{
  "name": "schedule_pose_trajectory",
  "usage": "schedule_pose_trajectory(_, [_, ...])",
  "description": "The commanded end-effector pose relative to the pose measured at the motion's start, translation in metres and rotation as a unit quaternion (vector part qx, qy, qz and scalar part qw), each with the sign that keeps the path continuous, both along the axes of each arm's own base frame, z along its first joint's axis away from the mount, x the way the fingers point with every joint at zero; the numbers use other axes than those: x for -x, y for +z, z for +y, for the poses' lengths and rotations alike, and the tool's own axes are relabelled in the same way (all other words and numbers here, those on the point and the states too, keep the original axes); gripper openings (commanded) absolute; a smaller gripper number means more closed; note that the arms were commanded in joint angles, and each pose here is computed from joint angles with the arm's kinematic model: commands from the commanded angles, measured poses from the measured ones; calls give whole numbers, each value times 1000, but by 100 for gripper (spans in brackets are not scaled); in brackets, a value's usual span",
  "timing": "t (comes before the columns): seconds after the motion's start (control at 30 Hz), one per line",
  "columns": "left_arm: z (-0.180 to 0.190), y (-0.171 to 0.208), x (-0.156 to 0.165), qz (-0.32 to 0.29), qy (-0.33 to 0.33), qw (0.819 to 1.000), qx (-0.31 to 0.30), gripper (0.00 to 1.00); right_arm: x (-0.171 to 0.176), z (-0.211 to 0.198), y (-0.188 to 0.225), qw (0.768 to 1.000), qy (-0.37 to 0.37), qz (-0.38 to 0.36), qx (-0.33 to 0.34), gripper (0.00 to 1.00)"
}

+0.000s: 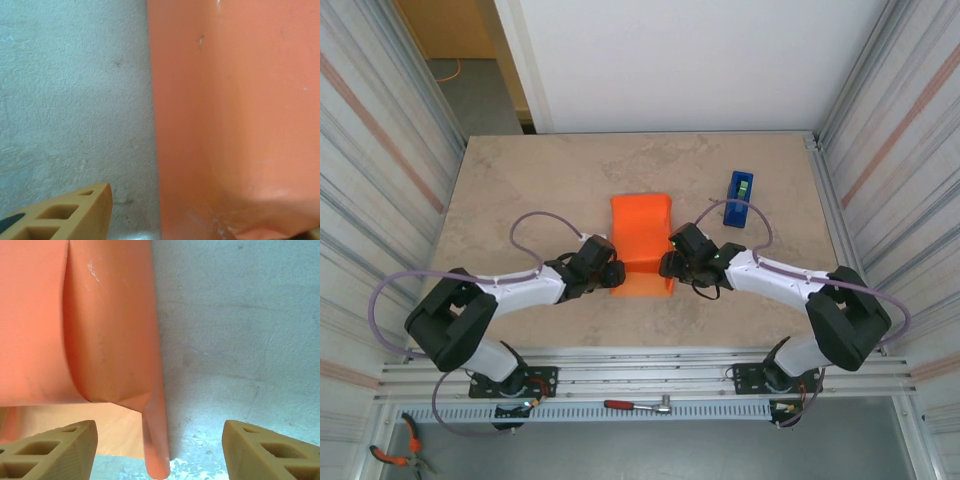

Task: Wrap the gift box in paper
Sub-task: Fold the third fold of the wrapping paper on the gift box.

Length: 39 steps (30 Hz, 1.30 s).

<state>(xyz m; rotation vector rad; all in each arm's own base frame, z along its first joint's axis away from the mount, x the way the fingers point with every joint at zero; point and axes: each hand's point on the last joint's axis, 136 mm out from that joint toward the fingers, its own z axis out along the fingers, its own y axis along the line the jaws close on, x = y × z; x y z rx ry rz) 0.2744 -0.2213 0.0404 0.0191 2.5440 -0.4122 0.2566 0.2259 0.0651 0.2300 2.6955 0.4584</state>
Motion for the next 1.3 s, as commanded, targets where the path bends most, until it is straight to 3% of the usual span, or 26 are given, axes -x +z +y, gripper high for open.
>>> schedule_pose_trajectory(0.0, [1, -6, 4, 1, 14, 1000, -6, 54, 5, 6, -3, 1000, 15, 19, 5, 62])
schedule_pose_trajectory(0.3, [7, -11, 19, 10, 58, 998, -19, 48, 12, 6, -32, 998, -7, 66, 11, 41])
schedule_pose_trajectory(0.4, [5, -15, 22, 16, 63, 998, -18, 46, 16, 5, -39, 997, -8, 72, 13, 27])
schedule_pose_trajectory(0.53, [-4, -18, 23, 15, 60, 998, -22, 40, 19, 7, -44, 997, 2, 77, 15, 0])
schedule_pose_trajectory(0.6, [-7, -19, 22, 14, 60, 998, -24, 36, 20, 7, -43, 997, 5, 75, 17, 0])
schedule_pose_trajectory(0.7, [-10, -21, 22, 16, 62, 997, -30, 28, 21, 8, -36, 998, 10, 65, 13, 14])
schedule_pose_trajectory(0.8, [-11, -23, 21, 17, 62, 997, -38, 19, 22, 6, -26, 998, 8, 56, 10, 47])
schedule_pose_trajectory(0.87, [-11, -23, 20, 16, 60, 997, -42, 13, 22, 5, -18, 999, 6, 47, 7, 61])
schedule_pose_trajectory(1.07, [-10, -20, 20, 13, 59, 997, -46, 15, 19, 6, -7, 999, 9, 33, 1, 77])
schedule_pose_trajectory(1.27, [-6, -1, 22, -4, 48, 998, -38, 35, 17, 2, -4, 999, 1, 30, 11, 84])
